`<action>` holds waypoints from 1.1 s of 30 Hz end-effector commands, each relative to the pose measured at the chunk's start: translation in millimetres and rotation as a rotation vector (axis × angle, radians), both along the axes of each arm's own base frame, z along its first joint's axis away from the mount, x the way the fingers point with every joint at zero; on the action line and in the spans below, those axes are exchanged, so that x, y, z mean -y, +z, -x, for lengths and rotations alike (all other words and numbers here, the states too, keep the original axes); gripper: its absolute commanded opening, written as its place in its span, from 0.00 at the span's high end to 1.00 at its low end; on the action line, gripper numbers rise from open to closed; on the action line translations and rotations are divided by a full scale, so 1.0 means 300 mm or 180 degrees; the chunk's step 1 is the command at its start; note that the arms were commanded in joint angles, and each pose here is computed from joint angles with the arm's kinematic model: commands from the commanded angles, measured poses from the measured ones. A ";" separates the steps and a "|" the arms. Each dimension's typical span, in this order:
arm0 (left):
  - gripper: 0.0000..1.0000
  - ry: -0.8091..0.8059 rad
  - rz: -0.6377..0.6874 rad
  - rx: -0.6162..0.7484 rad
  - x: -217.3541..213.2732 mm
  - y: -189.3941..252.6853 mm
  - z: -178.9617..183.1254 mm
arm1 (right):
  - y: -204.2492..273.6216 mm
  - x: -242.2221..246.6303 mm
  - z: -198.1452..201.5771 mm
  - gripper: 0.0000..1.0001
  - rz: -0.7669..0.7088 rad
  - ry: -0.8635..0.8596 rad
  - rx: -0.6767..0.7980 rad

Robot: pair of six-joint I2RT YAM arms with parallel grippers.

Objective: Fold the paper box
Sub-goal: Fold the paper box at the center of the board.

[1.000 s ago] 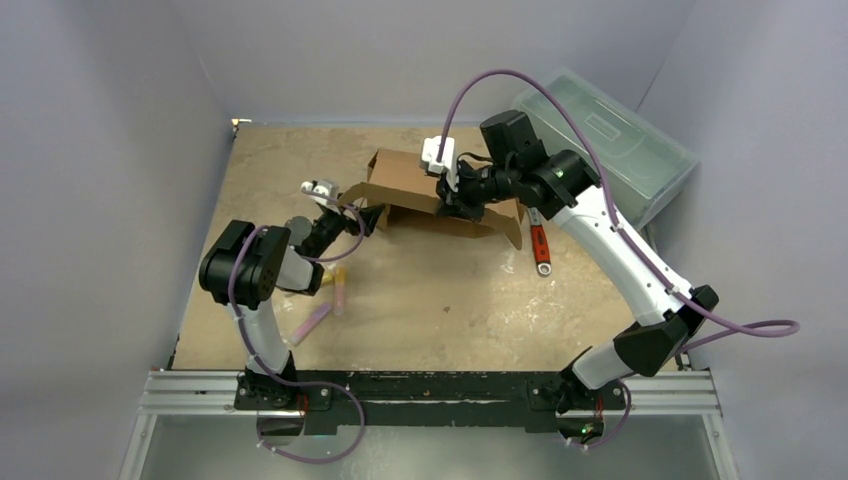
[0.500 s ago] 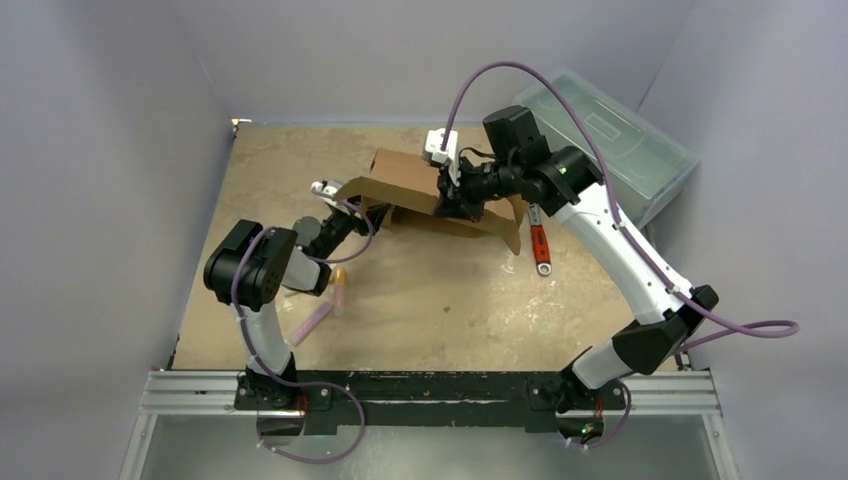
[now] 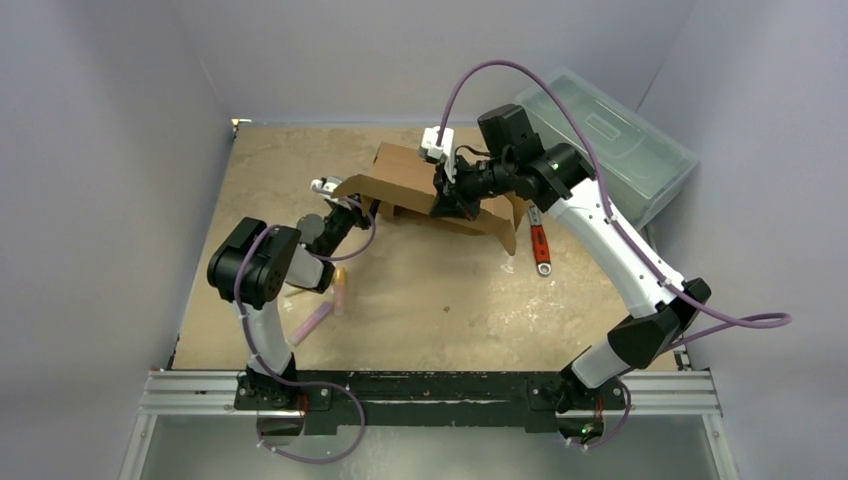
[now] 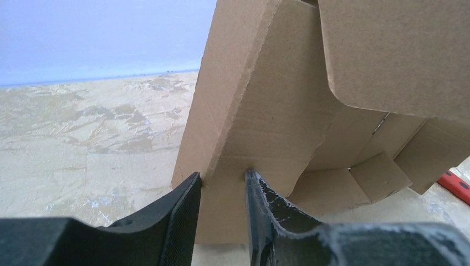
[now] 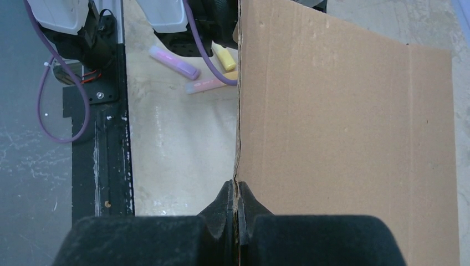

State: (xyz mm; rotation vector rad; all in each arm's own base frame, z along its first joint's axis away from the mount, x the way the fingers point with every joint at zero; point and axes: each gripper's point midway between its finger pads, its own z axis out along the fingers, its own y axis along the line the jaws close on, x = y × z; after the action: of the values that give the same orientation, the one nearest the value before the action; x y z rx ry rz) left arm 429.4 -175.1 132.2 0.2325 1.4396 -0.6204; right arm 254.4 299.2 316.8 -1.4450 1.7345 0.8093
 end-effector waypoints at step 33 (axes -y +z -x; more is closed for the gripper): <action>0.51 -0.0071 0.0692 0.0573 -0.066 0.294 0.261 | 0.088 0.107 -0.060 1.00 -0.0113 -0.0386 0.0360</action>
State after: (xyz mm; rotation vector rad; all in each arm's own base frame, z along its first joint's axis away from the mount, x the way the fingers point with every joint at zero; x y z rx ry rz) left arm 376.8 -168.1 154.1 0.1925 1.4309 -0.7064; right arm 258.6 273.5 335.3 -1.3726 1.7183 0.7310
